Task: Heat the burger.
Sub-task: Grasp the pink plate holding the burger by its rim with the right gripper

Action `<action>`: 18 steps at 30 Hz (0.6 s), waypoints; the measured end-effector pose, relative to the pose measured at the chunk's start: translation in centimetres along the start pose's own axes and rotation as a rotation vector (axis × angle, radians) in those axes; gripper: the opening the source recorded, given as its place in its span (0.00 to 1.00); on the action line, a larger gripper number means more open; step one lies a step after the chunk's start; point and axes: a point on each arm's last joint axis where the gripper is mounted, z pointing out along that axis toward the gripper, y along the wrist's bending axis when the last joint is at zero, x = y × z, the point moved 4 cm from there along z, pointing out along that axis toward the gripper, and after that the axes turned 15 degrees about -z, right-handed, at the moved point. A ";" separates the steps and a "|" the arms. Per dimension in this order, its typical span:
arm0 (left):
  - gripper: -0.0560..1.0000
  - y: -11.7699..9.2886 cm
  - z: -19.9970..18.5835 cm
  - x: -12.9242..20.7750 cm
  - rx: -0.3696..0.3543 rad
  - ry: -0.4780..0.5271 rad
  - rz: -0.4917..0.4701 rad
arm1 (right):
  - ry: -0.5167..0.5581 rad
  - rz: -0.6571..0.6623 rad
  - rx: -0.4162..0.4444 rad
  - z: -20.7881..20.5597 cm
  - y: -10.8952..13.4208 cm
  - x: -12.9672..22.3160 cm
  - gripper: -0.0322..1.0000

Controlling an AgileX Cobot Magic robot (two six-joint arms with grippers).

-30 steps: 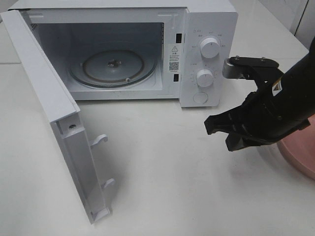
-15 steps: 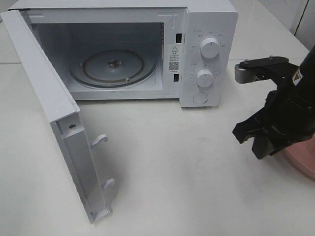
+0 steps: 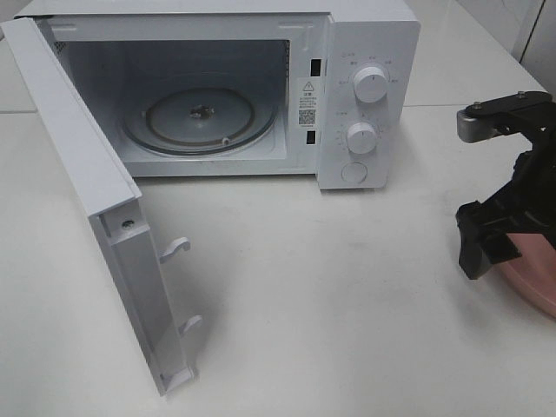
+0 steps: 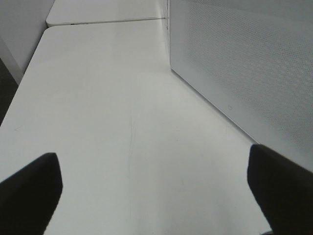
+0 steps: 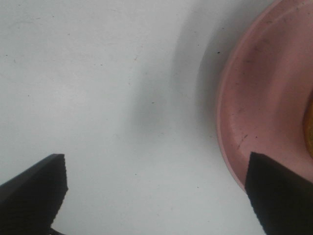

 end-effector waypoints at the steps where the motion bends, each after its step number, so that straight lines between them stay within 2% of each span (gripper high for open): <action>1: 0.97 0.0 0.0 0.0 0.000 0.000 0.000 | 0.001 0.009 0.002 0.0 -0.3 0.1 0.99; 7: 0.97 0.0 0.0 0.0 0.000 0.000 0.000 | 0.020 0.053 0.009 0.5 -1.7 0.5 0.99; 18: 0.97 0.0 0.0 0.0 0.000 0.000 0.000 | 0.064 0.059 0.001 3.5 -3.2 -2.3 0.98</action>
